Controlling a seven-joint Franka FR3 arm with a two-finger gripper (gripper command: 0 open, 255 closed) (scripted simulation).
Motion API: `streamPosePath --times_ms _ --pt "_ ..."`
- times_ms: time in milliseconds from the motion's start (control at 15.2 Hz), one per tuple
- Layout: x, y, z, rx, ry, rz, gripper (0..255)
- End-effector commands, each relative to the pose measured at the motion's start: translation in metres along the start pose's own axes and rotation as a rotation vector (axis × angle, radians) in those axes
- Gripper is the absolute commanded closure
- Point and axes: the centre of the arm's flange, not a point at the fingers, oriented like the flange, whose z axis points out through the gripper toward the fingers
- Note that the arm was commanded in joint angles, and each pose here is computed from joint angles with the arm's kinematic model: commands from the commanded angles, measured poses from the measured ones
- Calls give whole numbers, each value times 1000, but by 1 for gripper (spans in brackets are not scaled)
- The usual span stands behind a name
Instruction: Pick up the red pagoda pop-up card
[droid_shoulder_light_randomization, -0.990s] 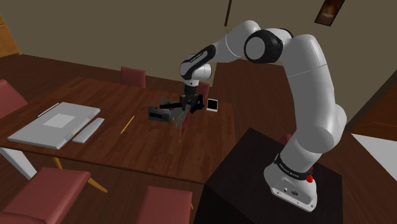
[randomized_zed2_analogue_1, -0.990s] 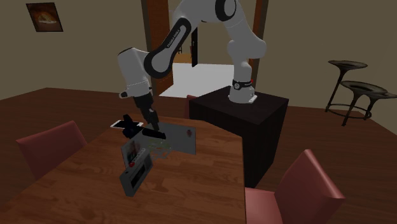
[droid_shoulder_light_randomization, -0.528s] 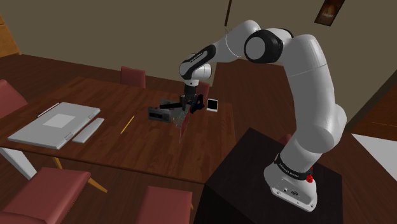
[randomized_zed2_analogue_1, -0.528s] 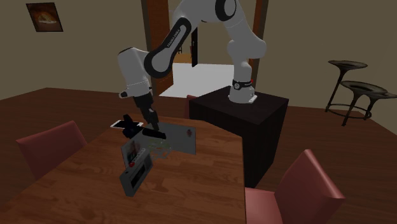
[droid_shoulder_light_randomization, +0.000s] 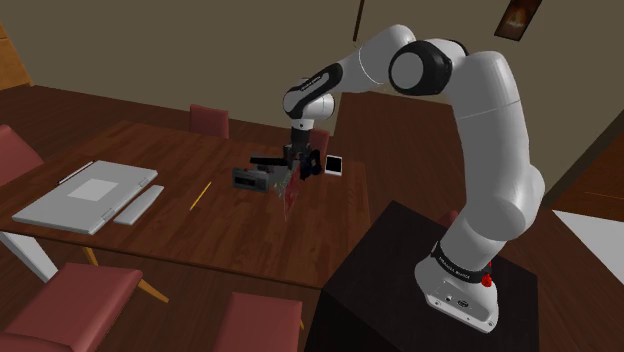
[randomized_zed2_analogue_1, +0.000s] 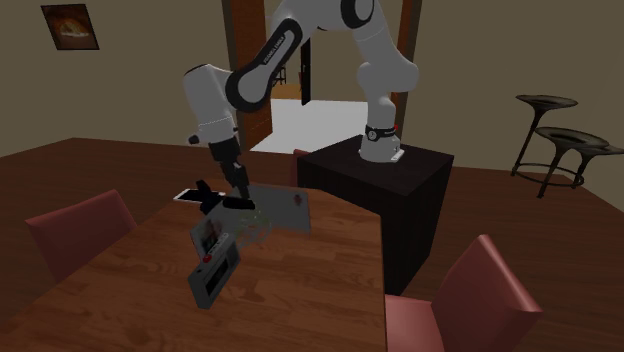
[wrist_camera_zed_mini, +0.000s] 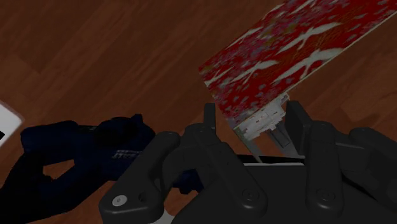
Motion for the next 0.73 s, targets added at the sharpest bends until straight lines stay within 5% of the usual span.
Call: streamPosePath --times_ms 0,660 --pt "0 -2 -11 0 1 0 255" --pt "-6 -10 -53 0 1 0 255"
